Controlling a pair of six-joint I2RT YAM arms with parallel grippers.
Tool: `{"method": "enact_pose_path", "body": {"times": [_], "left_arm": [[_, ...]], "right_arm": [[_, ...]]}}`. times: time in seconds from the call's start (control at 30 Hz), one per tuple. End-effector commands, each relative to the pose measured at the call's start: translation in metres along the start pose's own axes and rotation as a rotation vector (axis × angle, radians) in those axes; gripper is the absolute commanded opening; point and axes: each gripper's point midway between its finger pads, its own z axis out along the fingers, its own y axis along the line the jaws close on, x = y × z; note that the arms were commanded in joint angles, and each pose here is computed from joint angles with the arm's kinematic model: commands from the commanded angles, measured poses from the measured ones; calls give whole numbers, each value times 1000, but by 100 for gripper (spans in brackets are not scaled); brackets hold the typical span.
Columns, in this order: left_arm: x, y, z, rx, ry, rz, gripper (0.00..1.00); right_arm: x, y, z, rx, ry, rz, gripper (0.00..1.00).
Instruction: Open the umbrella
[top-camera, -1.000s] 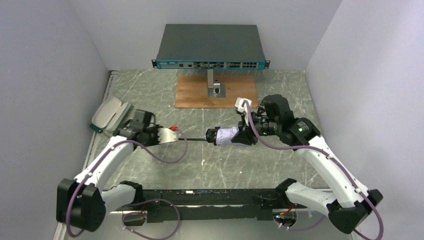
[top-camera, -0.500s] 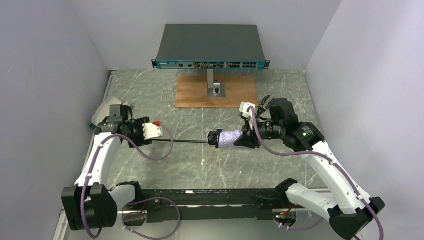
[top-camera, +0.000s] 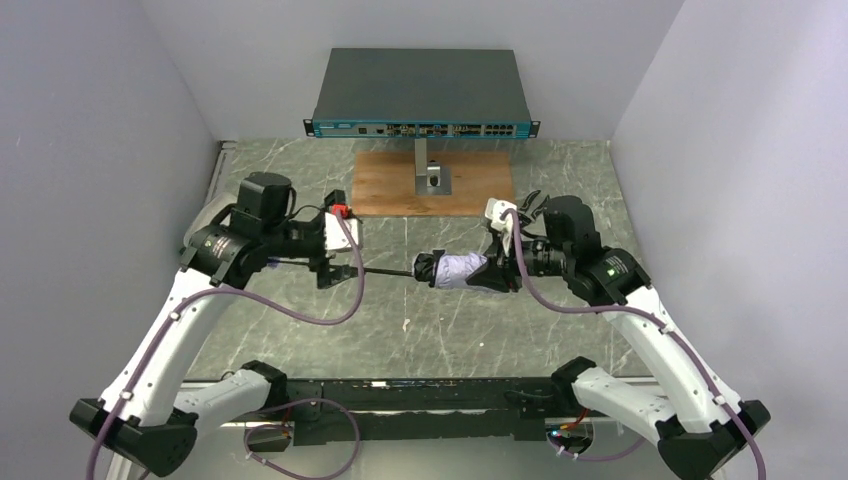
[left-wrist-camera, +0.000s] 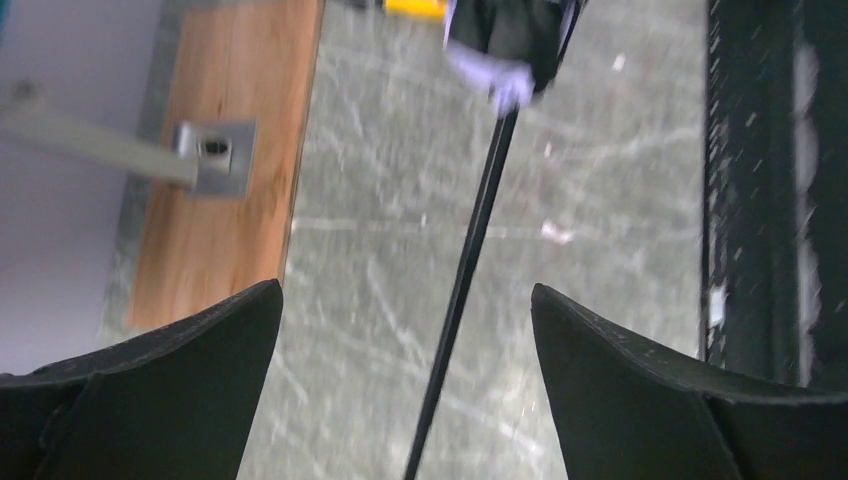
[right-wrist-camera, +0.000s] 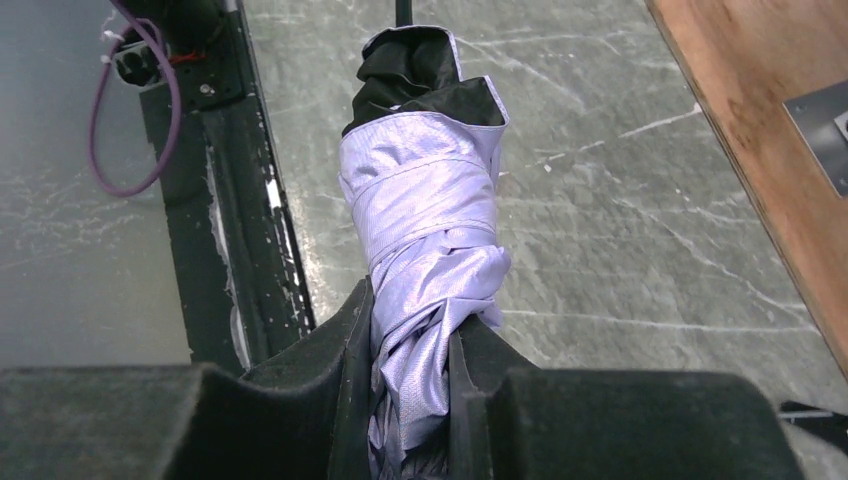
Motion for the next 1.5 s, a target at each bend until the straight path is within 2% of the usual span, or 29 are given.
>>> {"method": "enact_pose_path", "body": {"times": [0.0, 0.13, 0.37, 0.63, 0.77, 1.0, 1.13, 1.23, 1.3, 1.33, 1.37, 1.47], "left_arm": [[-71, -5, 6, 18, -179, -82, 100], [-96, -9, 19, -56, -219, 80, 100], [-103, -44, 57, -70, -154, 291, 100], [-87, -68, 84, -101, -63, 397, 100], [-64, -52, 95, -197, 46, 418, 100], [-47, -52, 96, -208, 91, 477, 81], [-33, -60, 100, -152, 129, 491, 54], [-30, -63, 98, -113, 139, 430, 23], [-32, -66, 96, -63, 133, 354, 4], [-38, -64, 92, -50, 119, 312, 0], [-42, -64, 90, -30, 104, 265, 0], [-53, -69, 84, 54, 53, 126, 0]], "right_arm": [[-47, 8, 3, -101, -116, -41, 0], [-44, 21, 11, -203, -115, 70, 0], [-49, 23, 28, -290, -101, 332, 0], [-54, 14, 36, -397, -136, 629, 0], [-56, 21, 32, -476, -131, 650, 0], [-45, 32, 29, -530, -86, 668, 0], [-46, 39, 26, -571, -77, 663, 0], [-47, 40, 24, -571, -81, 633, 1], [-49, 37, 24, -543, -91, 590, 17], [-50, 34, 25, -513, -96, 566, 32], [-52, 30, 24, -484, -105, 526, 50], [-57, 12, 19, -359, -110, 405, 79]]}}
